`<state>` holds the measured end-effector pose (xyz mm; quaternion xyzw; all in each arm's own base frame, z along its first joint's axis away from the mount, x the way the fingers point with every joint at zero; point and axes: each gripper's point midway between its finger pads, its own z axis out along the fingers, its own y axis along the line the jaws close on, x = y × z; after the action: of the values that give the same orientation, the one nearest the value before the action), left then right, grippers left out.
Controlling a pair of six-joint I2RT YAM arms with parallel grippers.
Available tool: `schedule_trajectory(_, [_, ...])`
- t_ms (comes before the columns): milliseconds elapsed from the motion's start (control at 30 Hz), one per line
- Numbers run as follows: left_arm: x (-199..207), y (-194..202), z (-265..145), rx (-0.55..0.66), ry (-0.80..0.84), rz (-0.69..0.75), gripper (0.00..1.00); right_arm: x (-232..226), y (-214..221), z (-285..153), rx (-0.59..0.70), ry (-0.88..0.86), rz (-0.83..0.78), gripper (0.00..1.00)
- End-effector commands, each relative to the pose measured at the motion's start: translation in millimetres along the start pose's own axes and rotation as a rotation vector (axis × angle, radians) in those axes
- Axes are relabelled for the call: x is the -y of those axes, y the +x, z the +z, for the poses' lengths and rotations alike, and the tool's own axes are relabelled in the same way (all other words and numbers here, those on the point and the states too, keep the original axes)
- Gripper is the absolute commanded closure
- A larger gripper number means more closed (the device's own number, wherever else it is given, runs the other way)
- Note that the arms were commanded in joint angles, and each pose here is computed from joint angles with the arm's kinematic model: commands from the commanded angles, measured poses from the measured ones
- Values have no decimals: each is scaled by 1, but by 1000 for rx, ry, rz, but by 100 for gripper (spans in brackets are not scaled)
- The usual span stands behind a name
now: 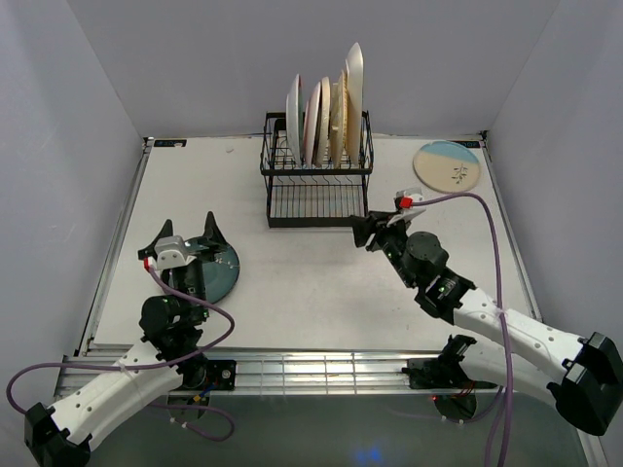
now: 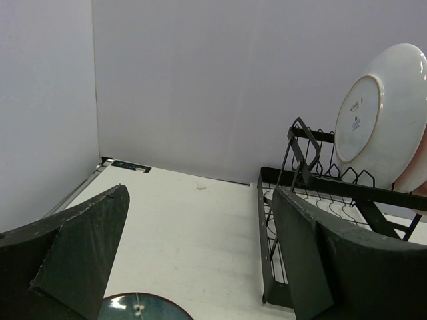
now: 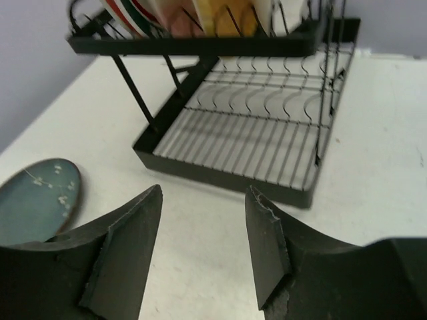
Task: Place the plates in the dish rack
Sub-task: Move the plate to the center of the board.
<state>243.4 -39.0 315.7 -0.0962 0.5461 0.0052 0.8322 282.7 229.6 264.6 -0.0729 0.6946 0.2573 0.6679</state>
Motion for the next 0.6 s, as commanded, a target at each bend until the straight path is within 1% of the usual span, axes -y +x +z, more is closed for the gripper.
schedule_trajectory(0, [6,-2,1,15,36,20,2,25,7,-17,41,81,-7,41])
schedule_trajectory(33, [7,-1,1,17,40,26,2,28,10,-20,46,89,-4,37])
schedule_trajectory(67, [7,0,0,20,44,29,2,28,8,-22,69,82,6,35])
schedule_trajectory(167, [8,0,-2,35,63,37,2,33,19,-29,63,77,1,29])
schedule_trajectory(200, [8,-1,-2,40,64,34,2,37,24,-28,49,96,-11,25])
schedule_trajectory(267, [6,-2,-4,53,68,32,2,53,28,-28,41,188,-18,21])
schedule_trajectory(300, [6,-2,-4,56,68,33,2,58,37,-26,10,220,-29,17])
schedule_trajectory(333, [6,-2,-4,57,70,33,2,59,33,-24,9,239,-31,16])
schedule_trajectory(400, [7,-2,-4,58,69,36,2,61,40,-20,-25,257,-51,12])
schedule_trajectory(433, [7,-1,-3,55,69,40,2,63,44,-19,-43,271,-60,9])
schedule_trajectory(567, [5,-2,-2,55,52,51,2,73,45,-17,-69,344,-86,7])
